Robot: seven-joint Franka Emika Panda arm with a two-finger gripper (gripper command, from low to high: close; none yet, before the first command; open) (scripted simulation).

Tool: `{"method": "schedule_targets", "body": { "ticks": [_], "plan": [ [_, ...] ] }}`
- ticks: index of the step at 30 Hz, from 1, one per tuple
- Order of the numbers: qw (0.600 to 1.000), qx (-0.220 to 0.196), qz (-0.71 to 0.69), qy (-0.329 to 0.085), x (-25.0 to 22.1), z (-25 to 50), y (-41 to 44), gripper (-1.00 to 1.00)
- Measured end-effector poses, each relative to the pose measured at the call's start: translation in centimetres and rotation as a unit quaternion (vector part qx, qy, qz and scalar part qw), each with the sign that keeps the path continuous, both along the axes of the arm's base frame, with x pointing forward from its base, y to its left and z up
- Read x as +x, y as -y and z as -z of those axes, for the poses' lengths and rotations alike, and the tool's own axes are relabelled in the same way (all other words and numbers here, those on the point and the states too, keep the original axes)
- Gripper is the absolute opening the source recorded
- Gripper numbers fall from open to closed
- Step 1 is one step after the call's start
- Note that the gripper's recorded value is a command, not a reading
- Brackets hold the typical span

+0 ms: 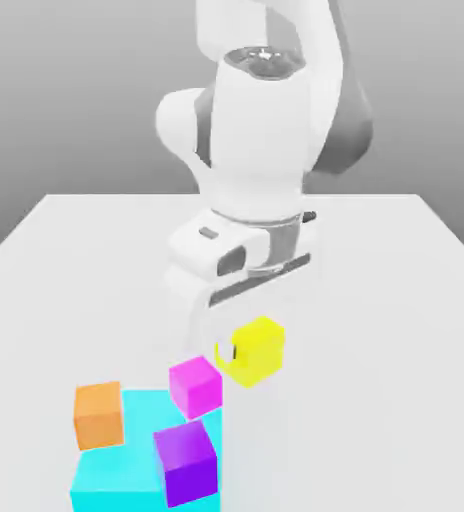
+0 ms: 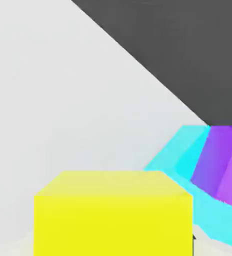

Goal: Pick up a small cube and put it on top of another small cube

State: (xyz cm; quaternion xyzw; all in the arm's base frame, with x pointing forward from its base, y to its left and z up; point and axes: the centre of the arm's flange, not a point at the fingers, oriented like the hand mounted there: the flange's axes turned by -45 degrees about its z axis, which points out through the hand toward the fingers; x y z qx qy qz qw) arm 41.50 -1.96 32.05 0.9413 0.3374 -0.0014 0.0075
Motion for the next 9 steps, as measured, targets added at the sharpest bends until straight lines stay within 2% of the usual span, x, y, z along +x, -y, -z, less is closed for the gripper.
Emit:
{"method": "schedule_targets", "body": {
  "ticks": [6,7,9],
  "plan": [
    [1.000,0.009,0.014,-0.002,-1.3,4.6,2.3,-1.00],
    [1.000,0.009,0.014,-0.002,-1.3,5.3,2.4,1.00],
    [1.000,0.009,0.014,-0.002,-1.3,5.3,2.4,1.00]
  ]
}}
